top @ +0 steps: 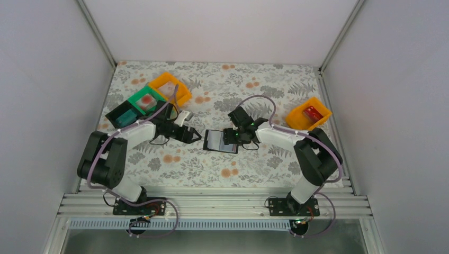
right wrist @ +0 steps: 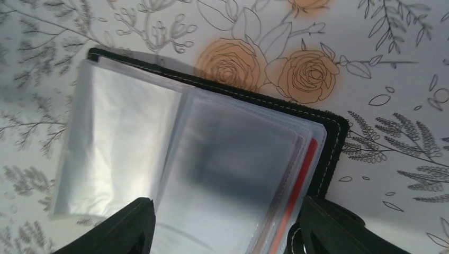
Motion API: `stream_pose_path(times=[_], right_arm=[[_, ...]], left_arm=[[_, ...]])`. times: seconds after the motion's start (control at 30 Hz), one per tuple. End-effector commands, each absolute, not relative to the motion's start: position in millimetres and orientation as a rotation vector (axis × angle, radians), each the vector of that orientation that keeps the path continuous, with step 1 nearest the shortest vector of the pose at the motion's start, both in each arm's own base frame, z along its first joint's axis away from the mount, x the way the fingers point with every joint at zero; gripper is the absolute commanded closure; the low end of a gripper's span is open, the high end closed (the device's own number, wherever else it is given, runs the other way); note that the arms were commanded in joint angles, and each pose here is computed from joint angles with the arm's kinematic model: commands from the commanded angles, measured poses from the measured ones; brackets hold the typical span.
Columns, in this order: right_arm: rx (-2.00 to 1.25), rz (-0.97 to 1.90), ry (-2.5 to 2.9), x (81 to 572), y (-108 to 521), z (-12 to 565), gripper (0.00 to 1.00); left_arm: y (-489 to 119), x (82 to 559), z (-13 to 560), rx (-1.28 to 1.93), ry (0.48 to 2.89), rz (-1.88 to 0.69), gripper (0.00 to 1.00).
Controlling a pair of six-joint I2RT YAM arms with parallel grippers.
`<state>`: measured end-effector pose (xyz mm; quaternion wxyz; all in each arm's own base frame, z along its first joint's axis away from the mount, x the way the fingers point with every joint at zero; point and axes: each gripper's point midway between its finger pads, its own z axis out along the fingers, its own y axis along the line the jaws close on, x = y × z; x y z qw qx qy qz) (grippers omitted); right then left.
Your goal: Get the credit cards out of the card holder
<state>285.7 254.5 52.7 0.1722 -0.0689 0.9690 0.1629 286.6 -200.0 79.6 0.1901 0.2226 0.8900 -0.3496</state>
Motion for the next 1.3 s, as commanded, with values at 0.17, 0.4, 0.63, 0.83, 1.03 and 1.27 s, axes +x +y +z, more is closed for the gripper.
stream_pose_path(times=[0.17,0.4,0.63,0.83,1.03,1.27], right_arm=[[-0.147,0.411,2.776,291.1,258.8,28.1,0.4],[-0.225,0.443,2.764,292.8,274.4,30.6,0.5],[-0.316,0.473,2.74,291.2,294.8,41.3,0.64],[-0.397,0.69,2.716,281.2,323.3,53.4,0.66],[-0.382,0.797,2.669,279.3,332.4,78.6,0.69],[-0.375,0.789,2.668,274.7,326.2,83.6,0.71]], left_arm=[[-210.7,289.0,48.8,0.41,2.613,-1.138,0.23],[-223.3,281.1,43.0,0.4,2.621,-1.287,0.29],[-246.9,270.5,36.8,0.473,2.653,-1.393,0.37],[-247.2,270.7,32.6,0.452,2.68,-1.398,0.51],[-246.5,271.4,30.2,0.441,2.69,-1.39,0.69],[-247.0,272.8,28.9,0.447,2.692,-1.385,0.97]])
